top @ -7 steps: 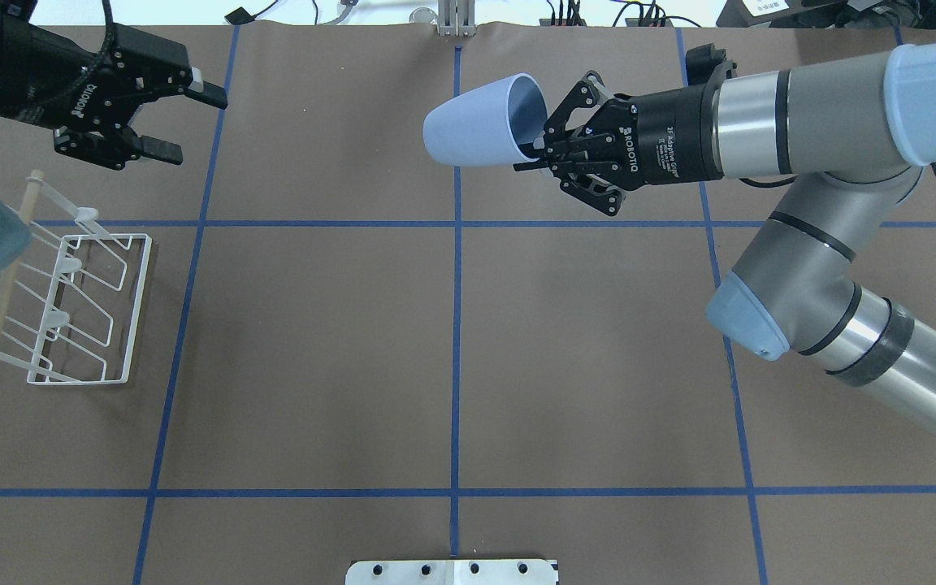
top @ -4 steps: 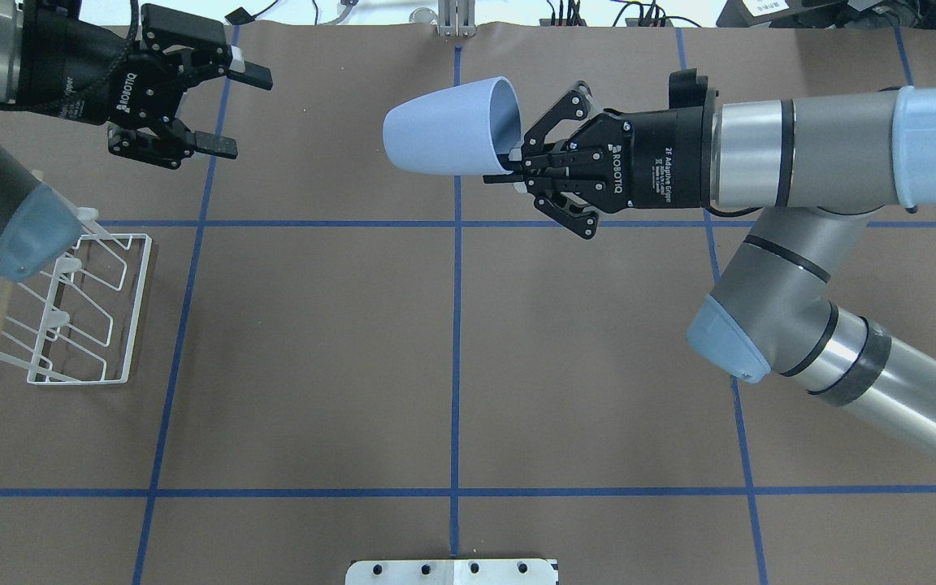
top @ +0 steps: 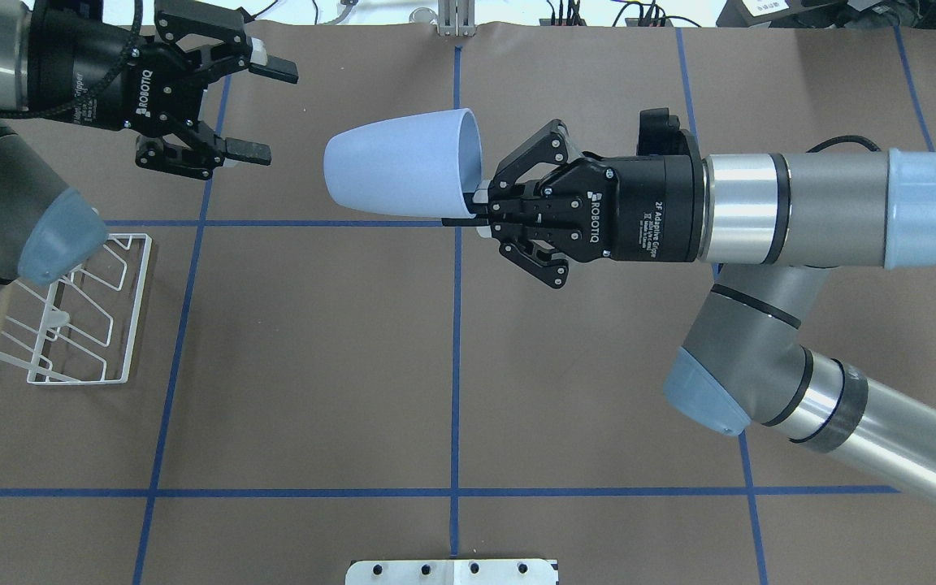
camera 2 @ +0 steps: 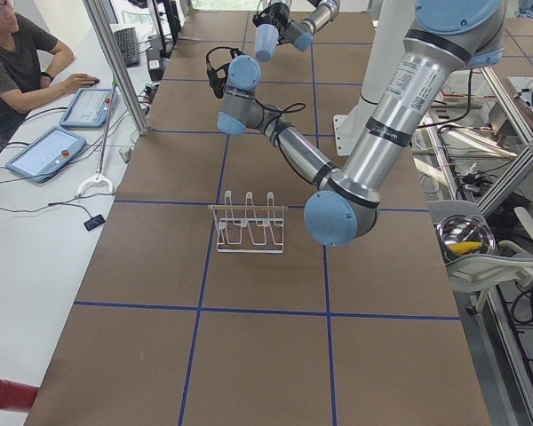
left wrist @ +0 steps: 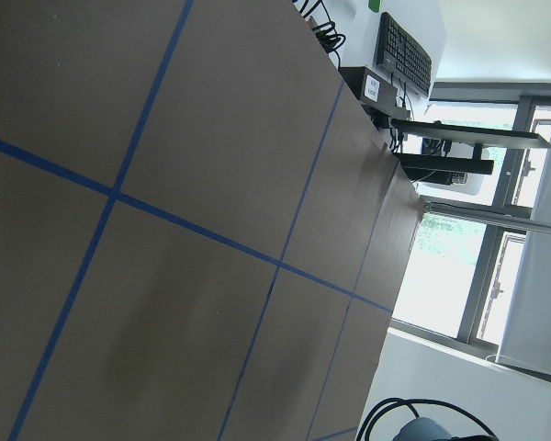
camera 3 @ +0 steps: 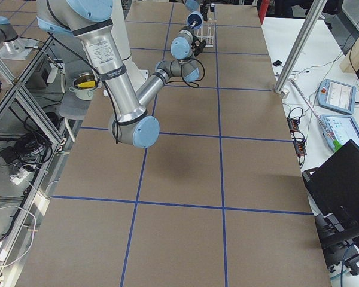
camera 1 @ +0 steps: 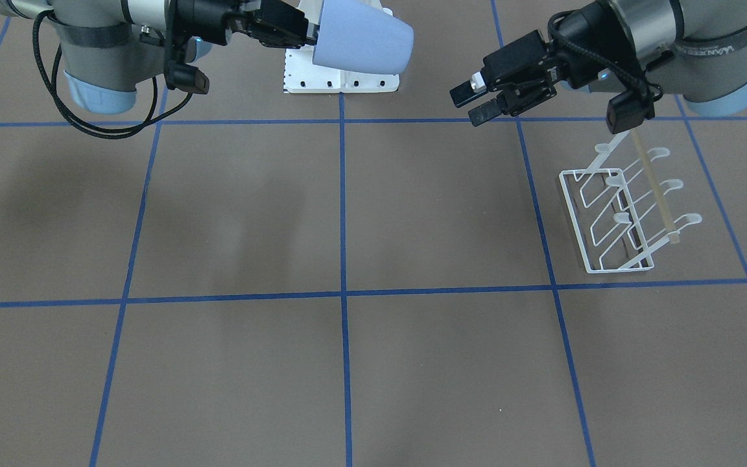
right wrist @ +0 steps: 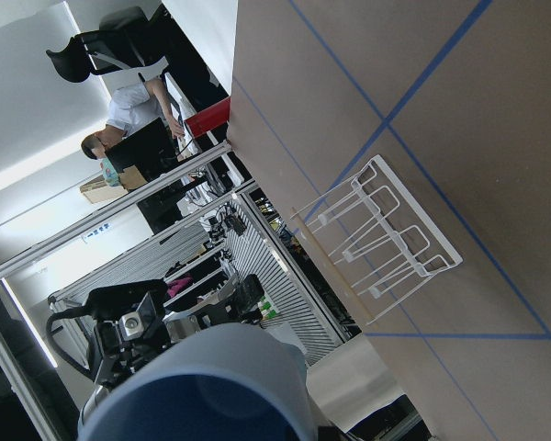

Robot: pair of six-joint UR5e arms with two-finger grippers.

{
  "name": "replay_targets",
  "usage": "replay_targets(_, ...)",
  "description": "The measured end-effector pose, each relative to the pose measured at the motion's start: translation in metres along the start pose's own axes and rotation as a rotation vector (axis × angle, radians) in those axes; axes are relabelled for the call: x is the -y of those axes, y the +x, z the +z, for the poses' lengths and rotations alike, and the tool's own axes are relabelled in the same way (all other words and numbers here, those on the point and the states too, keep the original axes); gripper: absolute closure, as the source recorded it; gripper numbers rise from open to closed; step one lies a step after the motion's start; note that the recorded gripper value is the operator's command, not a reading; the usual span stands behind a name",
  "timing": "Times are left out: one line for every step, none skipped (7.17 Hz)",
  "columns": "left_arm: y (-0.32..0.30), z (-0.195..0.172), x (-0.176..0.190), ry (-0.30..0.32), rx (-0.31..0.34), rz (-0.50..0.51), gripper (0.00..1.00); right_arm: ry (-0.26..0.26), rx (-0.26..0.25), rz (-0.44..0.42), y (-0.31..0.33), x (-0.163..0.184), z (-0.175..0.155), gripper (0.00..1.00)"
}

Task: Hang cup on cup holder
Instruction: 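Lift the cup with the right gripper toward the center while the left gripper approaches, then close the left gripper on the cup's base held by the right gripper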

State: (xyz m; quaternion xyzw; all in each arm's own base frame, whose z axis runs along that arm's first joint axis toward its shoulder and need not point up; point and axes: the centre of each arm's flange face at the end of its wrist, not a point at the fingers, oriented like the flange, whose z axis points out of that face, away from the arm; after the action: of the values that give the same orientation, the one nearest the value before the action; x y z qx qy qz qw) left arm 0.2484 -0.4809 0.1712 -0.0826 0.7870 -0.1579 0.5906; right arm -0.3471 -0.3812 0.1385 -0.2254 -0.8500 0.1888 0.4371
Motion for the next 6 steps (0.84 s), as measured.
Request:
replay_targets(0.007,0.001,-0.008,-0.012,-0.02,0.0,0.02,-0.027,0.022,0.007,0.002,-0.007,0.0,1.0)
replay_targets(0.011,0.001,-0.014,-0.022,-0.03,-0.001,0.02,-0.044,0.042,0.012,0.003,-0.011,-0.001,1.0)
replay_targets(0.012,0.003,-0.019,-0.031,-0.034,-0.001,0.02,-0.045,0.06,0.015,0.004,-0.012,0.0,1.0)
replay_targets(0.011,0.007,-0.027,-0.056,-0.046,0.01,0.02,-0.039,0.077,0.02,0.004,-0.012,0.001,1.0)
replay_targets(0.009,0.012,-0.039,-0.087,-0.083,0.024,0.02,-0.033,0.091,0.025,0.006,-0.012,0.003,1.0)
replay_targets(0.007,0.016,-0.048,-0.099,-0.154,0.003,0.02,-0.034,0.099,0.029,0.008,-0.013,0.005,1.0)
